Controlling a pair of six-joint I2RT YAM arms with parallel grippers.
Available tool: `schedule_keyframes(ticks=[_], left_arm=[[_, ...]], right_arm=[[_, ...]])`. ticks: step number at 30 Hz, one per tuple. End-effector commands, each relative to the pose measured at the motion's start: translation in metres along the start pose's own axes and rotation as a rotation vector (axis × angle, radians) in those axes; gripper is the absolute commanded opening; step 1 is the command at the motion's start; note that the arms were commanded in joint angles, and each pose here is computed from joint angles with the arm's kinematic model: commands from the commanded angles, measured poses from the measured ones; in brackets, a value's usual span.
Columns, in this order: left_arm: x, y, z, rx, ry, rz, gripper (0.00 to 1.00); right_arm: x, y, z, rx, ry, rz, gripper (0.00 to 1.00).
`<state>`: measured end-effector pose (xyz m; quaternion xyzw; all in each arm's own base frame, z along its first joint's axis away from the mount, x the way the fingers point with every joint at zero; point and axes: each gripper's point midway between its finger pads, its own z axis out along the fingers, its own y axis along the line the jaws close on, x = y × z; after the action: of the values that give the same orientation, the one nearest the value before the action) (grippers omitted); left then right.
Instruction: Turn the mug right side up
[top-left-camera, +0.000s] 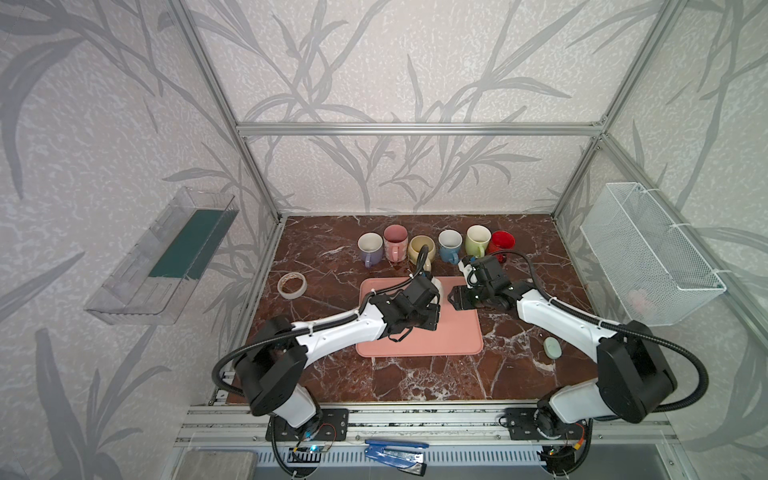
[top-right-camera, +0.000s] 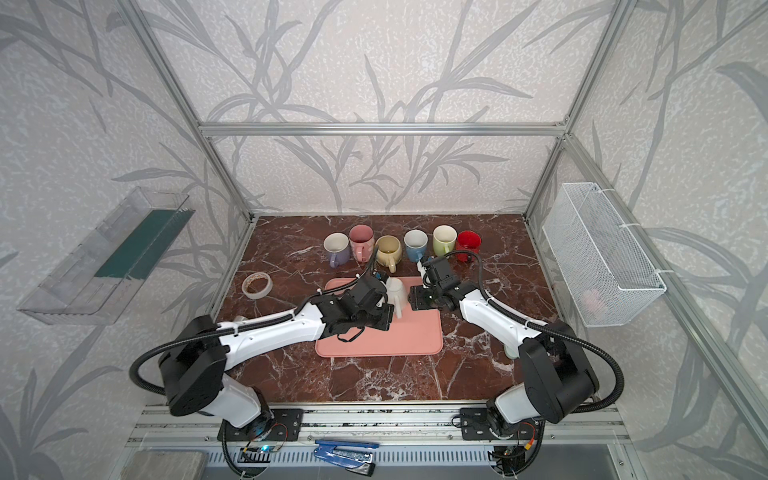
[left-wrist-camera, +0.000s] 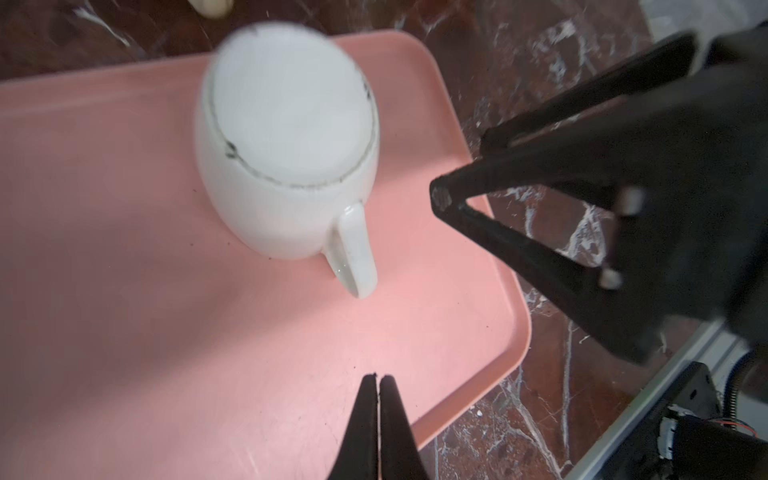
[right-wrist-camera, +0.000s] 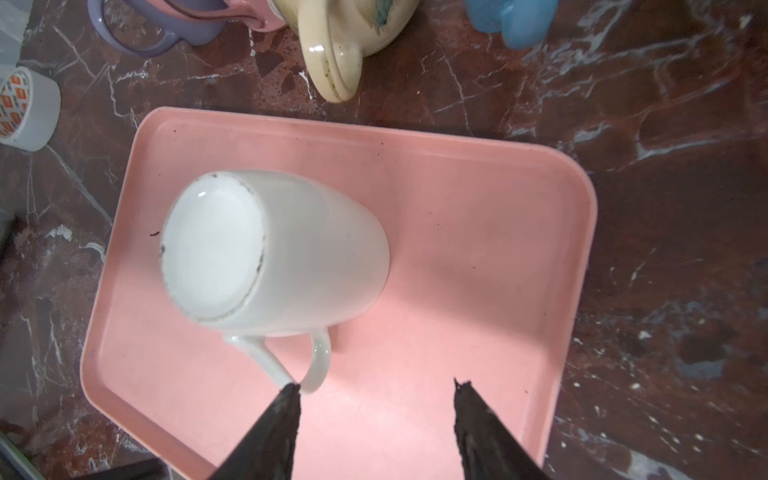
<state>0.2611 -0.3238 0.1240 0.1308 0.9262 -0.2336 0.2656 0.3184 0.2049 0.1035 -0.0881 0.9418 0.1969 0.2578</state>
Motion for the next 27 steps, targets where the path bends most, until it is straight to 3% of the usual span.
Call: schedule_keyframes(ticks=[1, 4, 8, 13, 20, 27], left_arm=[[-0.013, 0.013, -0.032, -0.058, -0.088, 0.032, 0.07], [-0.017, 0.023, -0.056, -0.092, -0.151, 0.052, 0.16], [-0.02, 0.042, -0.087, -0.152, -0.236, 0.076, 0.4], [-0.022, 0.065, -0.122, -0.221, -0.332, 0.083, 0.59], [-0.009, 0.089, -0.144, -0.276, -0.368, 0.074, 0.73], [0.007, 0.102, -0.152, -0.257, -0.395, 0.023, 0.77]], right_arm=[[-0.005, 0.004, -0.018, 0.037, -0.008, -0.064, 0.59], [-0.001, 0.012, -0.023, 0.058, -0.003, -0.108, 0.59], [0.001, 0.027, -0.026, 0.071, 0.0, -0.152, 0.59], [0.0, 0.043, -0.018, 0.086, 0.019, -0.191, 0.59], [0.004, 0.055, 0.007, 0.119, 0.074, -0.213, 0.57], [0.01, 0.053, 0.029, 0.163, 0.128, -0.209, 0.53]])
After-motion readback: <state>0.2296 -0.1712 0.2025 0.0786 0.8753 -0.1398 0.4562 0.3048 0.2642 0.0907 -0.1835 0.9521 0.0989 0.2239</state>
